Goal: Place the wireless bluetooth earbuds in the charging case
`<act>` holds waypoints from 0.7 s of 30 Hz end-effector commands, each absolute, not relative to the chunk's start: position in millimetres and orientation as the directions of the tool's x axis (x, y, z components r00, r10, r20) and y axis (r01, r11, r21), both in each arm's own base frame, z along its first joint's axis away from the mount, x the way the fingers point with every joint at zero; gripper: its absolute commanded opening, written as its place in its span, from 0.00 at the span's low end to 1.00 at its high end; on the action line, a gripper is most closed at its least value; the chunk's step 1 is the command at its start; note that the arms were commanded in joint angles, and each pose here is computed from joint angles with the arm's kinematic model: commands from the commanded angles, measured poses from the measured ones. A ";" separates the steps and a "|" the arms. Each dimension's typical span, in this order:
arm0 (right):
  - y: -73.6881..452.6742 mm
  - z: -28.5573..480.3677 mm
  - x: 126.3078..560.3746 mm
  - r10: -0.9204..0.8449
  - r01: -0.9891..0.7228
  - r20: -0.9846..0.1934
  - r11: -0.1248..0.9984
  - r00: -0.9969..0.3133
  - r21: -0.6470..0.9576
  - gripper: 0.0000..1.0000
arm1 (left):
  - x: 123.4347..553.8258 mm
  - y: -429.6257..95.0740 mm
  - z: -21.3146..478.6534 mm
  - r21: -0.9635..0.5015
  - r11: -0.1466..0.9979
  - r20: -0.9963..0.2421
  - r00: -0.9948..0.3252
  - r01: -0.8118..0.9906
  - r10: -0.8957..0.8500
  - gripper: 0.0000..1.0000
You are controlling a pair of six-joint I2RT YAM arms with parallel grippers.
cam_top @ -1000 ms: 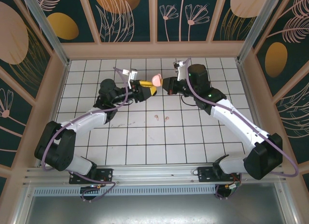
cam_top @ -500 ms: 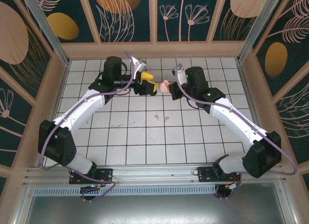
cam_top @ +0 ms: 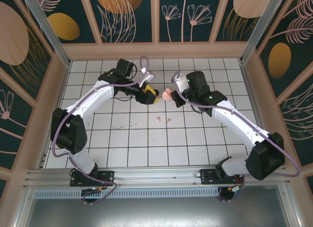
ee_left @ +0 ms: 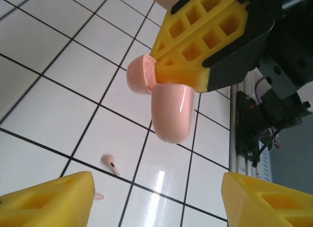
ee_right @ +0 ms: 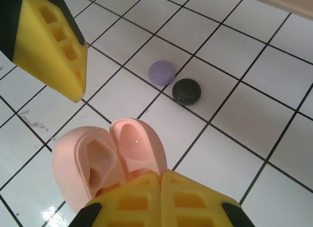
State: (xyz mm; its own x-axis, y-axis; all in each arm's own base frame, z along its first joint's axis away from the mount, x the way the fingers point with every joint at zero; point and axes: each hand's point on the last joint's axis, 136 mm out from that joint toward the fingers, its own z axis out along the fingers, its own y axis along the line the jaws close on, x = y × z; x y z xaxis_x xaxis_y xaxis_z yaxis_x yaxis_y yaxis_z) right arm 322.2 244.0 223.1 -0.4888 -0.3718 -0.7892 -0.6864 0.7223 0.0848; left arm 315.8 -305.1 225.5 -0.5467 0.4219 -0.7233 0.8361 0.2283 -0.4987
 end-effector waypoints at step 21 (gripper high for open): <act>278.5 227.9 297.4 -0.425 -0.782 -0.802 0.618 -0.420 0.081 0.00 | 300.3 -326.0 226.1 -0.558 0.124 -0.694 -0.544 0.820 0.473 0.62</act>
State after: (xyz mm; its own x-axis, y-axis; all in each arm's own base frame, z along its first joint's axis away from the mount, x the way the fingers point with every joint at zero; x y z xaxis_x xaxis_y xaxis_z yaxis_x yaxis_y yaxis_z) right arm 296.5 271.7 220.4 -0.4484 -0.4271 -0.7852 -0.7638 0.6394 0.0884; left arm 305.9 -321.7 223.1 -0.5527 0.4647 -0.6917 0.8217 0.1657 -0.5453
